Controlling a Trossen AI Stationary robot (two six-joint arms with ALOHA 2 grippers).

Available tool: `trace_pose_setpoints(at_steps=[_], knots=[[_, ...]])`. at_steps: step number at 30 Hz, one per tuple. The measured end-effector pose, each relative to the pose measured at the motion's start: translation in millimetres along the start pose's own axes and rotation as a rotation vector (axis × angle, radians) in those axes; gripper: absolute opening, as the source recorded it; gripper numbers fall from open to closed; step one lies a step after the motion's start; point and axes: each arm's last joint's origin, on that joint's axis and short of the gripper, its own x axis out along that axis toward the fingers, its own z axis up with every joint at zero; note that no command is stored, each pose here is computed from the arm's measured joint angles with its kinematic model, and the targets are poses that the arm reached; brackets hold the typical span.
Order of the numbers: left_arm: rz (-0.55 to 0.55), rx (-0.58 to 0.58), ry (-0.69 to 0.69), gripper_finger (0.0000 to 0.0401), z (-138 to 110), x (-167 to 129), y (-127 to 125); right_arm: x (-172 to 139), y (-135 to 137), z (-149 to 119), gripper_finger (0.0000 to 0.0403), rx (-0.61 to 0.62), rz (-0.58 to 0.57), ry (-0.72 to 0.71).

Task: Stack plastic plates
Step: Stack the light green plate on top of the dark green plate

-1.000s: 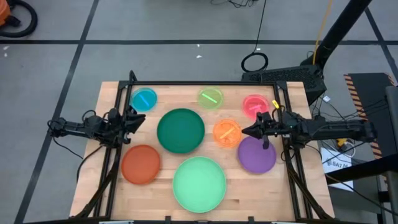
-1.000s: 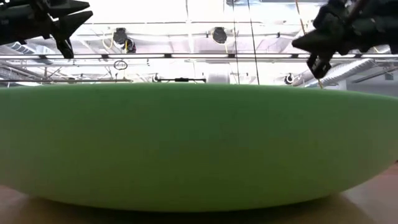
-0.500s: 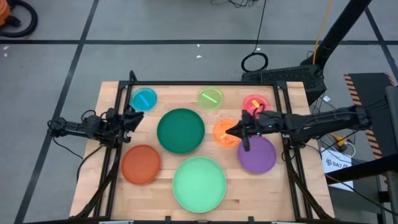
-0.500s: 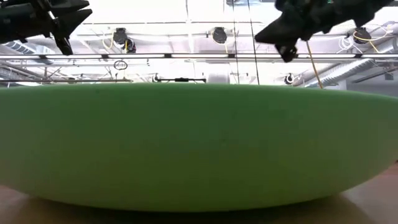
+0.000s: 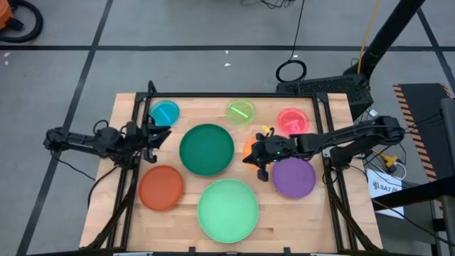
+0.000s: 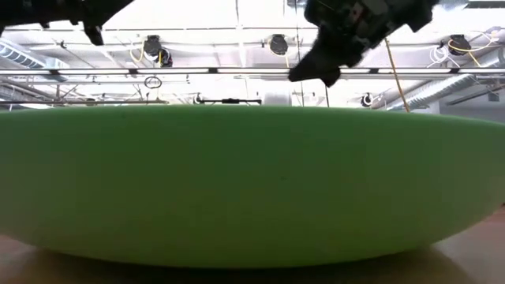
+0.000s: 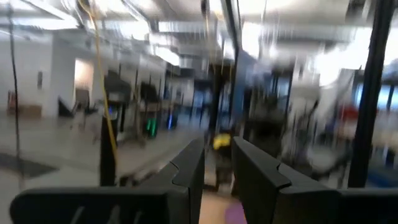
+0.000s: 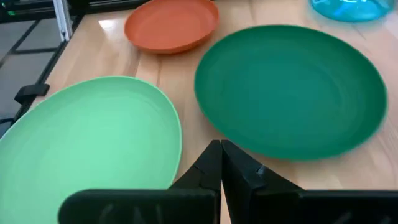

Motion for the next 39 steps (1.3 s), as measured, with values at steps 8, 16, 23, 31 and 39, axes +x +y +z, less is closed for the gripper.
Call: trace_pose_setpoints(at_steps=[8,16,23,31,39], knots=[[0.008,0.150,0.564,0.0088,-4.9,22.1,-8.1,20.1,0.8,8.1,0.0000,0.052,-0.081,0.160],[0.063,0.172,0.568,0.0088,8.4,33.1,-10.3,24.3,5.9,-4.5,0.0001,0.114,-0.101,0.340],[0.068,0.154,0.562,0.0088,9.3,32.9,-10.2,24.5,7.0,-1.2,0.0010,0.108,-0.094,0.307],[0.063,0.172,0.561,0.0088,9.4,33.1,-10.3,27.4,8.9,3.6,0.0025,0.152,-0.086,0.247],[0.059,0.179,0.546,0.0088,10.8,33.9,-10.5,46.2,32.7,-3.8,0.0120,0.114,-0.022,0.220]])
